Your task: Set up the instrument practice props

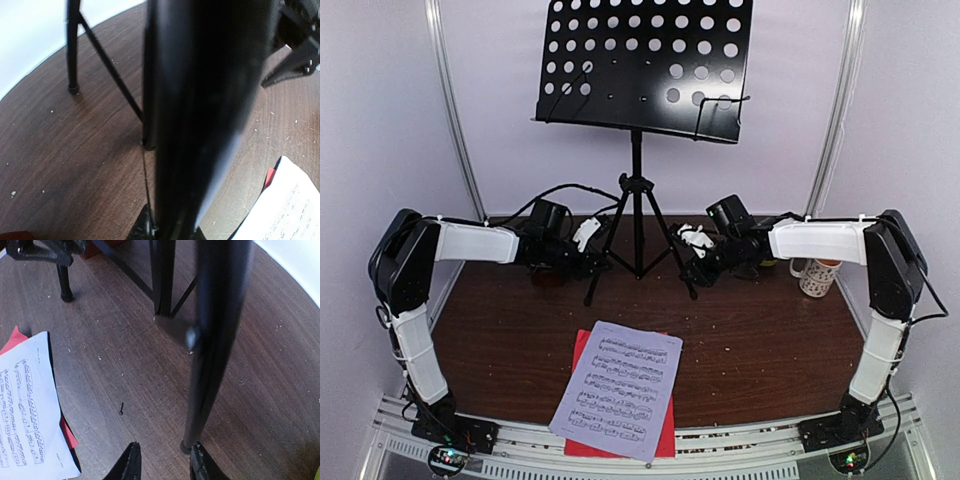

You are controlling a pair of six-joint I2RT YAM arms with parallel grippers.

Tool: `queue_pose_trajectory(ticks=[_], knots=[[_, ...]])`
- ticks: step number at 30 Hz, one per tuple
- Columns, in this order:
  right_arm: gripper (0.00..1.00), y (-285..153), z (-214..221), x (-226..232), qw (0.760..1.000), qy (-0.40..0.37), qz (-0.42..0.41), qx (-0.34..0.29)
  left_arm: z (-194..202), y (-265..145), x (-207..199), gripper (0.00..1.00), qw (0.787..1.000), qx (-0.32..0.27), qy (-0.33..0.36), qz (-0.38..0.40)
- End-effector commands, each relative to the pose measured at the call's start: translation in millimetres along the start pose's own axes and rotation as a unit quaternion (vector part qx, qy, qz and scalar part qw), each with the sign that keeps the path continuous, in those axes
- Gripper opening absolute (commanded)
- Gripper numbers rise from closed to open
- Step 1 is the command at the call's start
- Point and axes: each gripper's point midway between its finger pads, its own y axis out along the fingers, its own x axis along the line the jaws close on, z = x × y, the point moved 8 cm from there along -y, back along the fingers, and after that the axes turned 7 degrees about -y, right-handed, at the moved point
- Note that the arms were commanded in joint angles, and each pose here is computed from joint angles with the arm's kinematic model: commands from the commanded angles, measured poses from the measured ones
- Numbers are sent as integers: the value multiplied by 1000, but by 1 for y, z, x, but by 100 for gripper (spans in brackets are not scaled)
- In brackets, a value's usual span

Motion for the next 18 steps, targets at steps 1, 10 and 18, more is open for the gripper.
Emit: queue_pose_trajectory(ticks=[1,10,18], knots=[[37,3,-6,-2,1000,-8,8,9,-10,-1,15,0,999,-7,-32,-18],[48,3,-16,-11,999,-32,37,0,-10,4,10,0,1000,8,-10,-8],[64,-1,-18,-31,995,-55,84,-26,-8,1,8,0,1000,13,-8,-9]])
